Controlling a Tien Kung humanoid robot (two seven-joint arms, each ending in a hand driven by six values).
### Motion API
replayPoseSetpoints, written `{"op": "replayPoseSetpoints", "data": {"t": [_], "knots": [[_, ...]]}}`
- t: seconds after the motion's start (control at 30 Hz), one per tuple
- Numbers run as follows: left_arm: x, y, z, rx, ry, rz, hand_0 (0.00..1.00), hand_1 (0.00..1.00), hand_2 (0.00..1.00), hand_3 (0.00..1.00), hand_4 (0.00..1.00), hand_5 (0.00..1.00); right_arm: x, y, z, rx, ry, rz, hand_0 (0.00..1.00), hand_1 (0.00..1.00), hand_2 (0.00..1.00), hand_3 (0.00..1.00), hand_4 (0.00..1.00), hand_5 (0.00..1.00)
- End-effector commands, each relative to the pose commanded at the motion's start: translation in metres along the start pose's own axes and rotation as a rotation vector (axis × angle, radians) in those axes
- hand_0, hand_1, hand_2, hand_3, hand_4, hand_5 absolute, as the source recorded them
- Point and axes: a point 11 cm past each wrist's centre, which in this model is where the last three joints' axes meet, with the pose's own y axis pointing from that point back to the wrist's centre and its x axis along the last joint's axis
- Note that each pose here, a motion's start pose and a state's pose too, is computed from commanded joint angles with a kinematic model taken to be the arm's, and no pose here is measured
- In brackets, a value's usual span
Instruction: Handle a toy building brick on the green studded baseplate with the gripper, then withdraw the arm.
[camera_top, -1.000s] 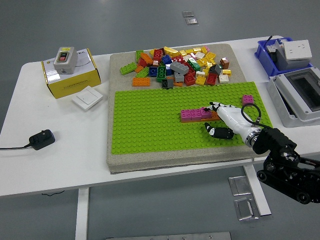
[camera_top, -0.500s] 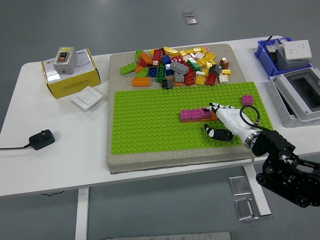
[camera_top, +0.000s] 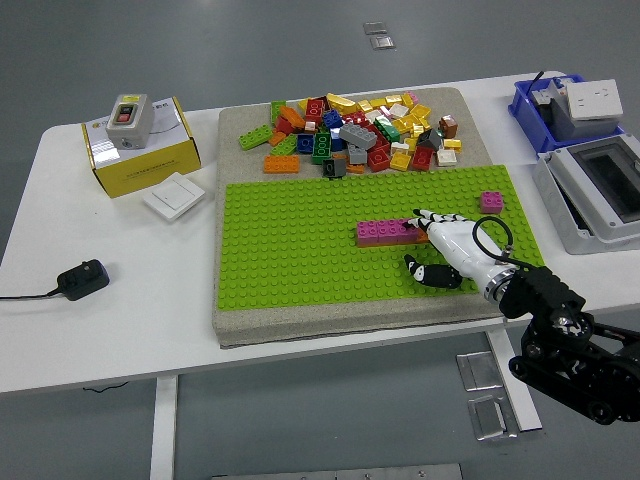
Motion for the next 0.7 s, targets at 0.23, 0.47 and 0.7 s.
{"op": "replayPoseSetpoints", "data": {"t": [0.23,0.47,0.7], "knots": [[0.000,0.000,0.001,-0.001,0.001,0.000,0.664,0.664,0.661,0.659,0.346,0.662,0.008,-0.002,0.001,-0.003,-0.003,0.022,0.933,0.924,0.987,0.810,0.538,0.482],[0.000,0.000,-0.001,0.002,0.003,0.001,0.664,0.664,0.662,0.658,0.346,0.661,0.041,-0.004,0.004,0.016,-0.087,0.110,0.933,0.923,0.986,0.810,0.536,0.482],[0.000,0.000,-0.002,0.002,0.006,0.000,0.664,0.664,0.662,0.658,0.346,0.661,0.086,-0.001,0.036,-0.044,-0.129,0.233,0.925,0.921,0.982,0.813,0.535,0.477]]}}
